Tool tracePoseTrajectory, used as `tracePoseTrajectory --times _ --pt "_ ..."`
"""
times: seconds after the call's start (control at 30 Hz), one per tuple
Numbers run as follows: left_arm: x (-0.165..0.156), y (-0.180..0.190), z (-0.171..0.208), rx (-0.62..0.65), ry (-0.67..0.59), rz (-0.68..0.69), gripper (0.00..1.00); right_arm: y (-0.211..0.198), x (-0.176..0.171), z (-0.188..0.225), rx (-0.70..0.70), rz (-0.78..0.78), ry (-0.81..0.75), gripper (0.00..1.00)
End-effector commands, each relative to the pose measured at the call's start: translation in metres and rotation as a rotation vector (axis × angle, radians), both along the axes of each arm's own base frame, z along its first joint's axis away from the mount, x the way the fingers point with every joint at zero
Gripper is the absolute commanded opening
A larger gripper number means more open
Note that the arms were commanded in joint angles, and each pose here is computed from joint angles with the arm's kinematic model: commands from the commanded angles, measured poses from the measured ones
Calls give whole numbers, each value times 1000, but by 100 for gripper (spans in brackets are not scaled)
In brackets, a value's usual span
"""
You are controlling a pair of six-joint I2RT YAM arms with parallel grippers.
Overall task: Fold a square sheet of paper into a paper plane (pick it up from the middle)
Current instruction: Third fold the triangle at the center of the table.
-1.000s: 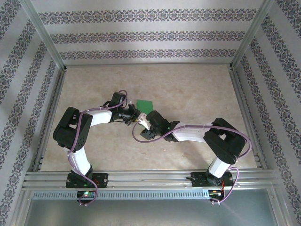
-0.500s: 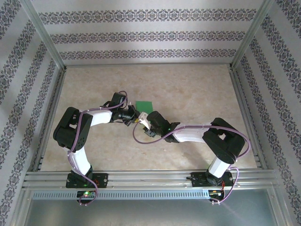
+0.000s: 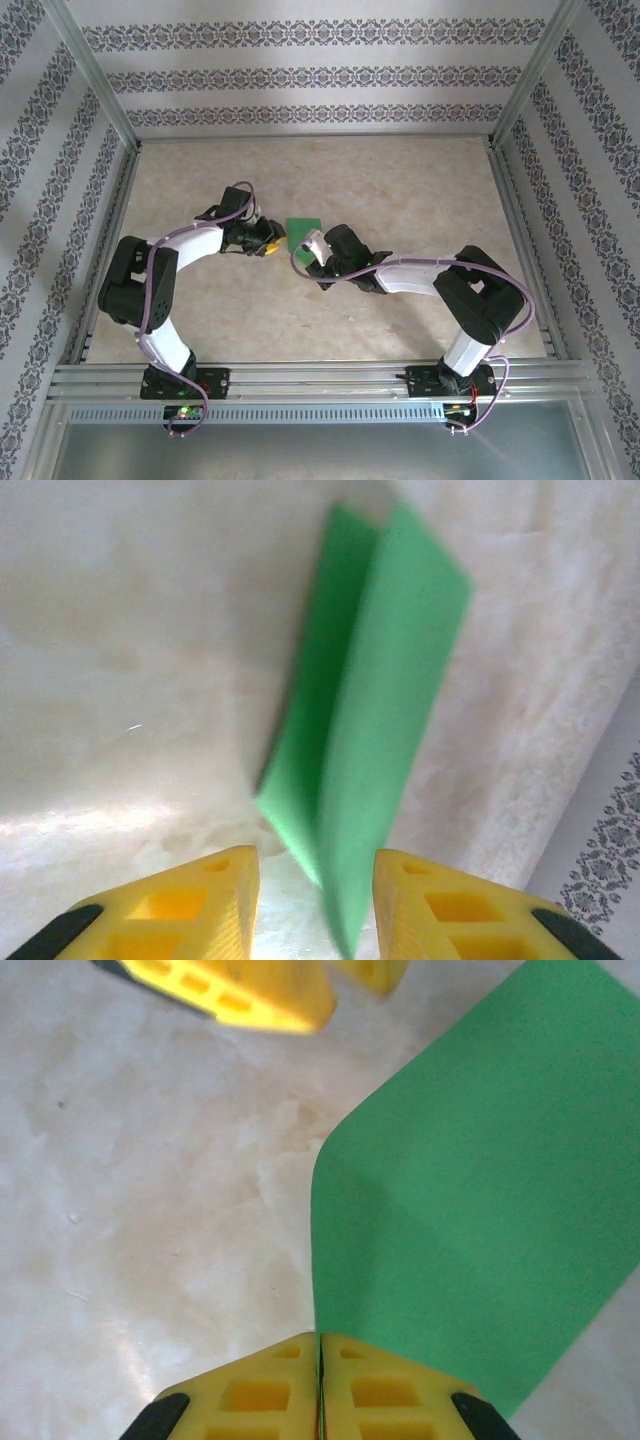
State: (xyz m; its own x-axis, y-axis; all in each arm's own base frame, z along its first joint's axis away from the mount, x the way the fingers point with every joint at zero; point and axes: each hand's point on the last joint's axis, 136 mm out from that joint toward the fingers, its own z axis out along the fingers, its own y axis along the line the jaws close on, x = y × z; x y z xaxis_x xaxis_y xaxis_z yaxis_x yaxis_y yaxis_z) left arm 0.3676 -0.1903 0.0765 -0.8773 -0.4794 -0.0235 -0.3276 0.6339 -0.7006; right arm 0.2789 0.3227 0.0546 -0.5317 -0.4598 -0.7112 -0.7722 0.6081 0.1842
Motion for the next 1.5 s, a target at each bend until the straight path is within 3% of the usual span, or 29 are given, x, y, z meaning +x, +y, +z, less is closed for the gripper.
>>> tracePoseTrajectory --times 0.0,0.2,0.5,1.03,1.47 --pt "6 -3 27 30 -112 -63 35 16 -20 6 128 27 170 9" --pt "10 -32 15 15 -94 -156 31 26 -27 0 193 20 297 9" --pt "6 -39 -25 164 22 -264 19 27 -28 -8 228 4 401 10" --pt "-4 -35 -62 318 127 -351 11 13 -9 -14 217 -100 451 10" --pt "-9 -36 -75 358 160 -396 9 -4 9 -23 130 -201 433 10"
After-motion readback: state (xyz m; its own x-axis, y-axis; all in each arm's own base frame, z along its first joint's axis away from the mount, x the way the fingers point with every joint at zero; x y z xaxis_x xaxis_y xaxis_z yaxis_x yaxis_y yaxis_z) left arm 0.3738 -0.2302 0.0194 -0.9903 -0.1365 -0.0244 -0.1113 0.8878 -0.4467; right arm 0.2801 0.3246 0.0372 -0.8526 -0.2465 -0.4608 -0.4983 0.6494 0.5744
